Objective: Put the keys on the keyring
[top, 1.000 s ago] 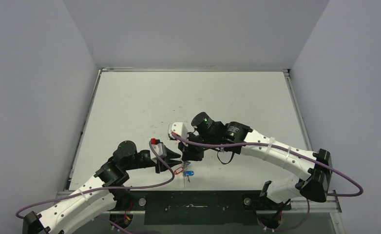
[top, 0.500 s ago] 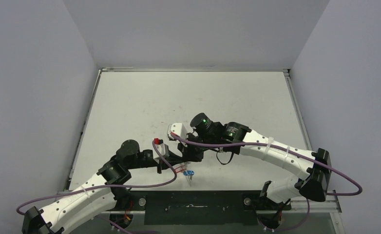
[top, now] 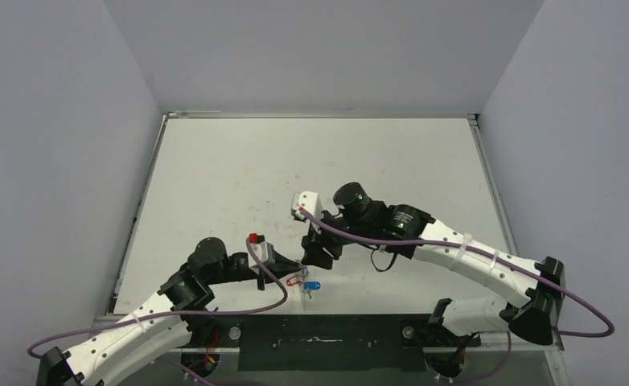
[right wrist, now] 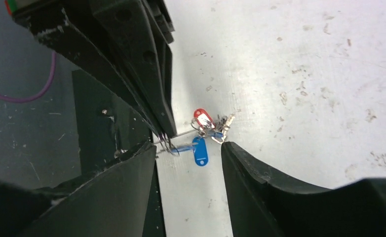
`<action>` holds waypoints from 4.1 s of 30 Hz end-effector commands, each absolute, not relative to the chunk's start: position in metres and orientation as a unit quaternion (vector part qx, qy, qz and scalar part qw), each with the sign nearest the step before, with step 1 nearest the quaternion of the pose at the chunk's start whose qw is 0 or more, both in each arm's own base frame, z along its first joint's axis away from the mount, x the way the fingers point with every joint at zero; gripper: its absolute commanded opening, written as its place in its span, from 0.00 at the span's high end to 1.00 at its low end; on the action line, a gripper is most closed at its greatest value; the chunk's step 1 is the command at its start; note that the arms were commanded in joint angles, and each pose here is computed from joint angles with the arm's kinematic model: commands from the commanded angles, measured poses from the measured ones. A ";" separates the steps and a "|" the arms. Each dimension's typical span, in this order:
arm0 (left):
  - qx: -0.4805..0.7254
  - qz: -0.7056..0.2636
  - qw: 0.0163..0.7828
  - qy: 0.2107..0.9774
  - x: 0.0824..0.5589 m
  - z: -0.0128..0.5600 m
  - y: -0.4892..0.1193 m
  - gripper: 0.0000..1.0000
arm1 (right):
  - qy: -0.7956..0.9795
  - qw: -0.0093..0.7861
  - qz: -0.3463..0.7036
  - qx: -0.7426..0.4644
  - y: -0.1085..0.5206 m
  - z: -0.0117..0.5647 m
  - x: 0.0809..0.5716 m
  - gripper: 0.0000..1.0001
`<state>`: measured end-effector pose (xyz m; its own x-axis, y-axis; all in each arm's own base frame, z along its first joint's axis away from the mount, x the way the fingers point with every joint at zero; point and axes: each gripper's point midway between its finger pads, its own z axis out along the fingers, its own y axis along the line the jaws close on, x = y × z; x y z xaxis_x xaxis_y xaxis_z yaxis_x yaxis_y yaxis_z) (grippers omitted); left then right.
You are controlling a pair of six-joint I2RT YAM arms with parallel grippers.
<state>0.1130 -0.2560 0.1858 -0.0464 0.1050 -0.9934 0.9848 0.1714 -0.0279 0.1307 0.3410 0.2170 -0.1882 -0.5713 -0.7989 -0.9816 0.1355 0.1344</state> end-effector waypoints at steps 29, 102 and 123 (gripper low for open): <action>0.399 -0.500 0.626 0.446 0.103 0.250 -0.251 1.00 | 0.548 0.376 0.491 -0.563 0.352 0.242 0.113 0.85; 0.494 -0.439 0.487 0.571 0.113 0.189 -0.267 0.68 | 0.675 0.261 0.343 -0.598 0.349 0.227 0.118 1.00; 0.489 -0.448 0.498 0.559 0.114 0.198 -0.274 0.80 | 0.677 0.259 0.343 -0.598 0.352 0.223 0.117 1.00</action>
